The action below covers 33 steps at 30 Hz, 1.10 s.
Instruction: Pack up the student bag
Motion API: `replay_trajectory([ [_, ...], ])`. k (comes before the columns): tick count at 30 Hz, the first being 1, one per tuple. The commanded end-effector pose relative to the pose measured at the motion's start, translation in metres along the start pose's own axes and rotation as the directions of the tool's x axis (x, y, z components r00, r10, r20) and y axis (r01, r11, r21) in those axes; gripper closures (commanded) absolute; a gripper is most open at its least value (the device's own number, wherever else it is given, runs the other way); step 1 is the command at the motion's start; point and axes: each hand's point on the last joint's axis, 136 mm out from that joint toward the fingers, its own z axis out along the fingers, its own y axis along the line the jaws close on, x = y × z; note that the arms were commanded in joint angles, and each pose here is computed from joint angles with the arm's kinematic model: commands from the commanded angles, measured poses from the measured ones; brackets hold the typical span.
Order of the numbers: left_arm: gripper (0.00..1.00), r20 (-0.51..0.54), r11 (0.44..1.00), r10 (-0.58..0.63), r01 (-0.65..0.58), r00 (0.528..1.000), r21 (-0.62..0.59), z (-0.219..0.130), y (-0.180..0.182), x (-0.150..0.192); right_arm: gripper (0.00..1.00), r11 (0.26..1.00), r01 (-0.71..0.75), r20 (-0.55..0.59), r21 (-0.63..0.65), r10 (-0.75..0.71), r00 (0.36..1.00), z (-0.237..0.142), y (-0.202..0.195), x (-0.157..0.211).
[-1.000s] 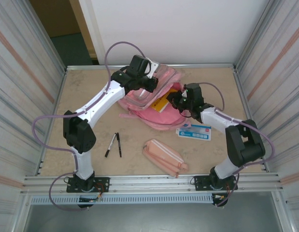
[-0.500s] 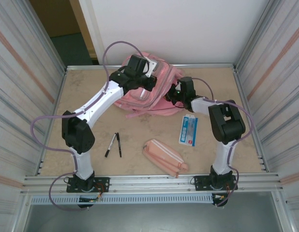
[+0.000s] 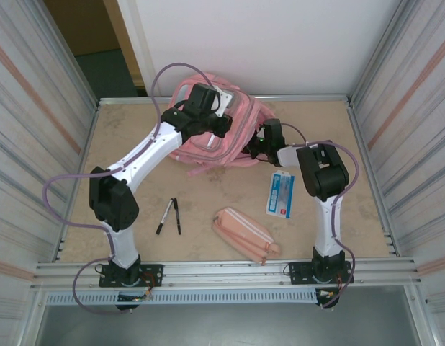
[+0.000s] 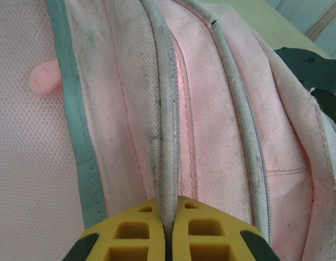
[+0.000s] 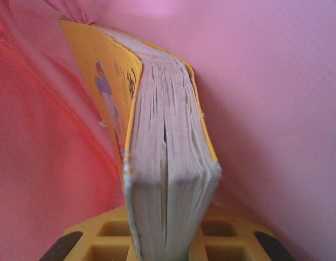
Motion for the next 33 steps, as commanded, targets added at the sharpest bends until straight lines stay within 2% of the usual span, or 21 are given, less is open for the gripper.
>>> replay_trajectory([
  [1,1.0,0.227,0.986,0.07,-0.101,0.971,0.13,-0.06,-0.043,-0.058,0.92,1.0,-0.015,0.035,0.0,0.015,0.999,0.012,-0.002,-0.013],
  [14,1.0,0.224,0.985,0.044,-0.08,0.974,0.155,-0.054,-0.047,-0.06,0.87,0.999,-0.036,0.004,0.012,0.036,0.999,0.05,-0.007,-0.007],
  [33,1.0,0.204,0.981,0.056,-0.092,0.977,0.173,-0.05,-0.05,-0.052,0.75,0.999,-0.032,-0.015,0.008,0.032,0.999,0.062,-0.009,-0.003],
])
